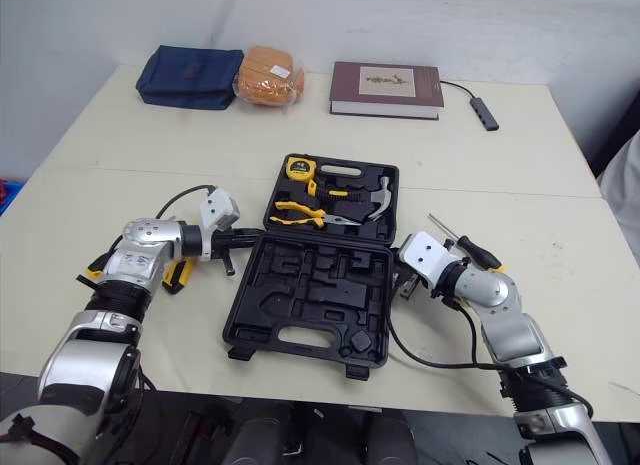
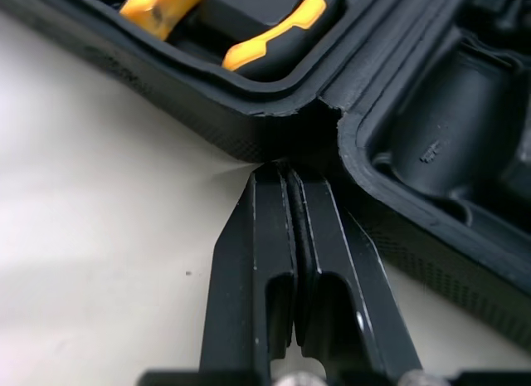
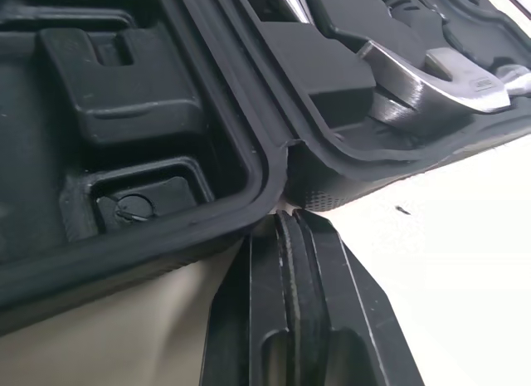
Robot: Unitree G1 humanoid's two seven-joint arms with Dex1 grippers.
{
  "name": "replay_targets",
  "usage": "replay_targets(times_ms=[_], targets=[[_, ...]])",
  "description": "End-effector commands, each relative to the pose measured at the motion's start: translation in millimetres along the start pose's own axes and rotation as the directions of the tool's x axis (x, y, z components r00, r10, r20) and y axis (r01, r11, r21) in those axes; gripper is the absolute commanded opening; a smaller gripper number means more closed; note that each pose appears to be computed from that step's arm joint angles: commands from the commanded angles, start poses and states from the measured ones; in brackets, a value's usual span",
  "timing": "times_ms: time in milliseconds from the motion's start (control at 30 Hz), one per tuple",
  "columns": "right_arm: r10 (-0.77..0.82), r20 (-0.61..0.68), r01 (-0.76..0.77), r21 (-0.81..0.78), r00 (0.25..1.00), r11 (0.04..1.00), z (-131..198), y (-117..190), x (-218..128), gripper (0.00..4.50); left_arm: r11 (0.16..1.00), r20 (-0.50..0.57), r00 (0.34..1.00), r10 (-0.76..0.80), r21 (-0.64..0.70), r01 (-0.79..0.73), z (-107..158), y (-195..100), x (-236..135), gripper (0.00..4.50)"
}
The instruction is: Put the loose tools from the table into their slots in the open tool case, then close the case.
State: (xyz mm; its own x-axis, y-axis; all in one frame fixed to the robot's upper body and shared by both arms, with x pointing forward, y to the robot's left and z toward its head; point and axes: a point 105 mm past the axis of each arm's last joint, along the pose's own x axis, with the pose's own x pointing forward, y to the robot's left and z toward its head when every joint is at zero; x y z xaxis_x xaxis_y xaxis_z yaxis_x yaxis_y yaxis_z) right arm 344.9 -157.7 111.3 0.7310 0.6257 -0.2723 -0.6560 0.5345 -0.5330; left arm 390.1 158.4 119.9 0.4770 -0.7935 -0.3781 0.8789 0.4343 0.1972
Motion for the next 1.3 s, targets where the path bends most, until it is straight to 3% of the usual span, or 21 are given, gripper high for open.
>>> replay_targets(times_ms=[33,533,1000,1200,1300], targets=[[0.097,0.089,-0.092,-0.065,0.991,0.994,20.7,8.9,-0.4,0.05,0.996,-0.031,0.996,-0.085,0.037,0.086,-4.2,-17.7,10.0,0.00],[0.262,0.091,-0.255,-0.082,0.961,0.963,21.1,31.8,-6.1,0.05,0.975,-0.063,0.976,-0.208,0.061,0.212,-3.9,-60.0,-4.6,0.00],[0.306,0.040,-0.303,-0.070,0.951,0.950,18.3,36.9,-10.1,0.05,0.990,-0.106,0.985,-0.137,0.021,0.140,-15.6,-58.6,-19.7,0.00],[0.284,0.024,-0.281,-0.077,0.959,0.957,17.9,20.8,-28.1,0.05,0.999,-0.140,0.990,-0.027,0.040,0.033,-15.2,-36.8,-47.5,0.00],[0.248,0.022,-0.245,-0.085,0.969,0.966,18.2,10.4,-40.9,0.05,0.996,-0.151,0.987,-0.055,0.061,0.065,-9.2,-40.8,-64.9,0.00]])
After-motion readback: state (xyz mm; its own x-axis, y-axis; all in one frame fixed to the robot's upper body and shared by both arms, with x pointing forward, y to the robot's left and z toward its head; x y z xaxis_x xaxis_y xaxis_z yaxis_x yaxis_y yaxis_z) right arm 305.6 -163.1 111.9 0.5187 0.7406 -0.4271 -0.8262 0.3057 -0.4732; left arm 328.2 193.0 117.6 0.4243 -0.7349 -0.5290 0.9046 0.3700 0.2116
